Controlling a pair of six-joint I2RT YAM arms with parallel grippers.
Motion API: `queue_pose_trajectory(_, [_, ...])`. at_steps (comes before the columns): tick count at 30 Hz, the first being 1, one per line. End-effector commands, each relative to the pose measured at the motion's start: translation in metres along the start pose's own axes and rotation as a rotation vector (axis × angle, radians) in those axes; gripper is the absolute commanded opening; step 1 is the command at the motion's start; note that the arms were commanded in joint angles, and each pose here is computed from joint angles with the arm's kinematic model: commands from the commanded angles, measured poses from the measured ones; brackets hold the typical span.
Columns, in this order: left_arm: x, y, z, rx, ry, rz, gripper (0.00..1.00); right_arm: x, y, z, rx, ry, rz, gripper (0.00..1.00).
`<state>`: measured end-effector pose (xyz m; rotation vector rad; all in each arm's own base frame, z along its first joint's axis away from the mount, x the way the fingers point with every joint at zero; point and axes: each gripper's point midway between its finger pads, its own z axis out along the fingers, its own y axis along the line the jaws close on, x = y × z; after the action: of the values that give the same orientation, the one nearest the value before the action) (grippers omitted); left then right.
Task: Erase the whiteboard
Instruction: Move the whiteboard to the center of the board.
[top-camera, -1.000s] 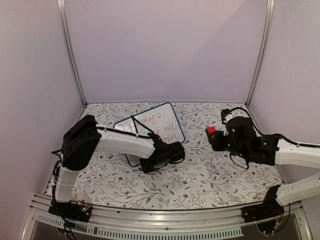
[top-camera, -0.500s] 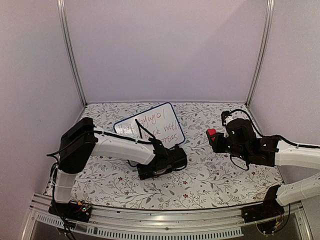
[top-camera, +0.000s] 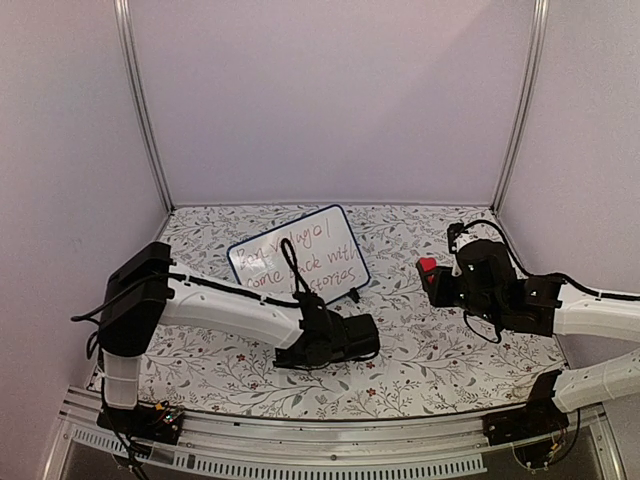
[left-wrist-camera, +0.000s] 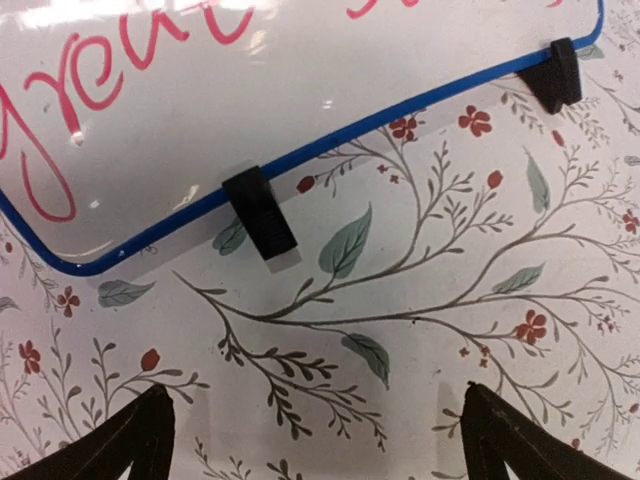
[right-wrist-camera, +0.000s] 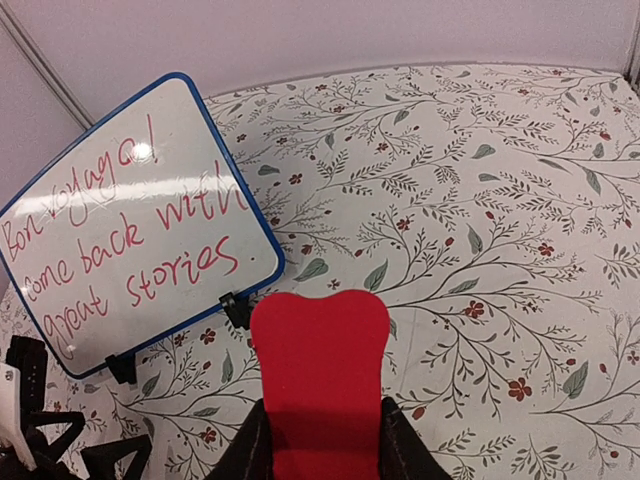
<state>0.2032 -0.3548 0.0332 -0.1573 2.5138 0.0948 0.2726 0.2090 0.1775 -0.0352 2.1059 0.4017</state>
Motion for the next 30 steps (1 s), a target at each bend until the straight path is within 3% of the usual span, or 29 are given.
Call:
queue_pose_trajectory(1, [-0.038,-0.01,-0.043,0.112,-0.125,0.032,1.0,-0.005,-0.002,0.0,0.012,-0.017,-0.014,0.26])
queue_pose_trajectory(6, [-0.084,0.005,-0.071,0.196,-0.176,0.078,1.0,-0.004,0.002,0.002,-0.004,-0.01,-0.023,0.26])
queue_pose_trajectory(11, [-0.143,0.028,-0.097,0.395,-0.204,0.138,1.0,0.004,0.004,0.005,-0.017,0.012,-0.027,0.26])
queue_pose_trajectory(17, [-0.202,0.075,-0.116,0.501,-0.249,0.17,1.0,0.005,0.012,0.006,-0.06,0.02,-0.037,0.26])
queue_pose_trajectory(25, [-0.254,0.14,-0.093,0.71,-0.228,0.046,1.0,0.005,0.03,0.01,-0.126,0.049,-0.057,0.26])
queue_pose_trajectory(30, [-0.262,0.156,-0.062,0.684,-0.22,0.049,1.0,0.01,0.037,0.011,-0.164,0.072,-0.081,0.27])
